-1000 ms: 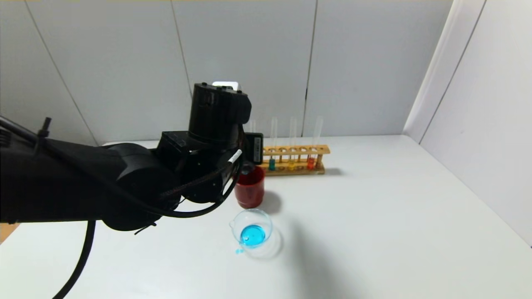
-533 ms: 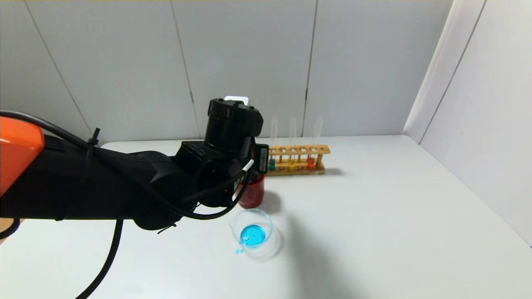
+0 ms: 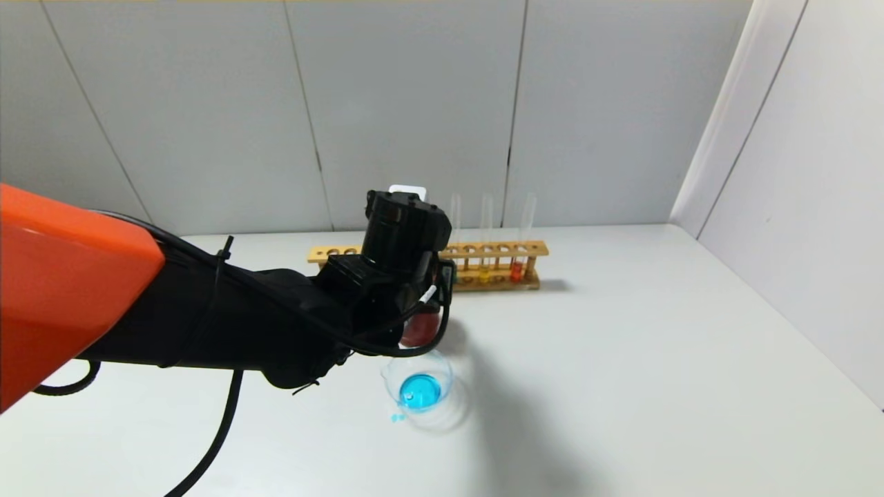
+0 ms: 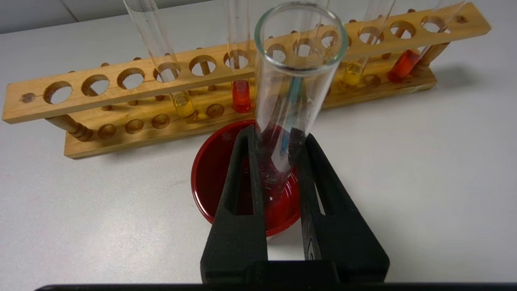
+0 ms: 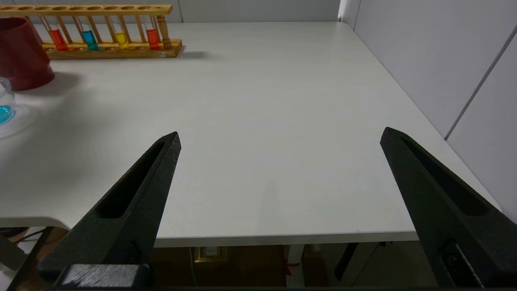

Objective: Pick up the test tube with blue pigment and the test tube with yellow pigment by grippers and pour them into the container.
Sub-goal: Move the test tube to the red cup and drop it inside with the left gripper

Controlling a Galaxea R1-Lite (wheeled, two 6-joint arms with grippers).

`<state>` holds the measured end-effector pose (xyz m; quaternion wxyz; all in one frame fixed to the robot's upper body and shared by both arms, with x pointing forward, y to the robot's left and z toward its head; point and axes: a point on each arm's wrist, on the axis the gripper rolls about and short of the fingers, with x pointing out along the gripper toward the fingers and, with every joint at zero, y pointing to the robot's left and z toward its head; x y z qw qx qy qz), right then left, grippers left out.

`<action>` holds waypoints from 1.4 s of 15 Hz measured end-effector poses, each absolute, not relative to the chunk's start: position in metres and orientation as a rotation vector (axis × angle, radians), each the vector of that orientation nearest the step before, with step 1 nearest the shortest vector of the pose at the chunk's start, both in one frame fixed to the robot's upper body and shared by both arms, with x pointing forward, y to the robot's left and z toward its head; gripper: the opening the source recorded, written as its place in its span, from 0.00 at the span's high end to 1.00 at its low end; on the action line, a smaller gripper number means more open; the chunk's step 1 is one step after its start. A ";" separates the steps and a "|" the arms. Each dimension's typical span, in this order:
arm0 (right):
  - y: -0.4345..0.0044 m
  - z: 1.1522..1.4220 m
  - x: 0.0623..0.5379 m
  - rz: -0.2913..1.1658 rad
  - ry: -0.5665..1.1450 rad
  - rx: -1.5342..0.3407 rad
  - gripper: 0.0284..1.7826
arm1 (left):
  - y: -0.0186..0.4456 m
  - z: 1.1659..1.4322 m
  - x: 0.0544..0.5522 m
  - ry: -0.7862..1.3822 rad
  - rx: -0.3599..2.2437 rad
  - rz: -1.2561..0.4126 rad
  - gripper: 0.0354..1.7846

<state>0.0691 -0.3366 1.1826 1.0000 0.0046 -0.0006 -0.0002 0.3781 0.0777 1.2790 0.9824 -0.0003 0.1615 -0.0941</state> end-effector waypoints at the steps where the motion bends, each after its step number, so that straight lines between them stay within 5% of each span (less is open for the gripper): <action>1: -0.337 1.183 0.069 0.000 -0.001 0.009 0.03 | 0.077 1.275 0.380 0.332 0.004 -0.187 0.87; 13: -0.337 1.183 0.069 0.000 -0.001 0.010 0.03 | 0.071 1.250 0.388 0.389 0.045 -0.193 0.82; 16: -0.337 1.183 0.069 0.000 -0.001 0.009 0.03 | 0.070 1.249 0.389 0.389 0.045 -0.192 0.66; 21: -0.337 1.183 0.069 0.000 -0.001 0.009 0.03 | 0.070 1.251 0.389 0.383 0.046 -0.193 0.20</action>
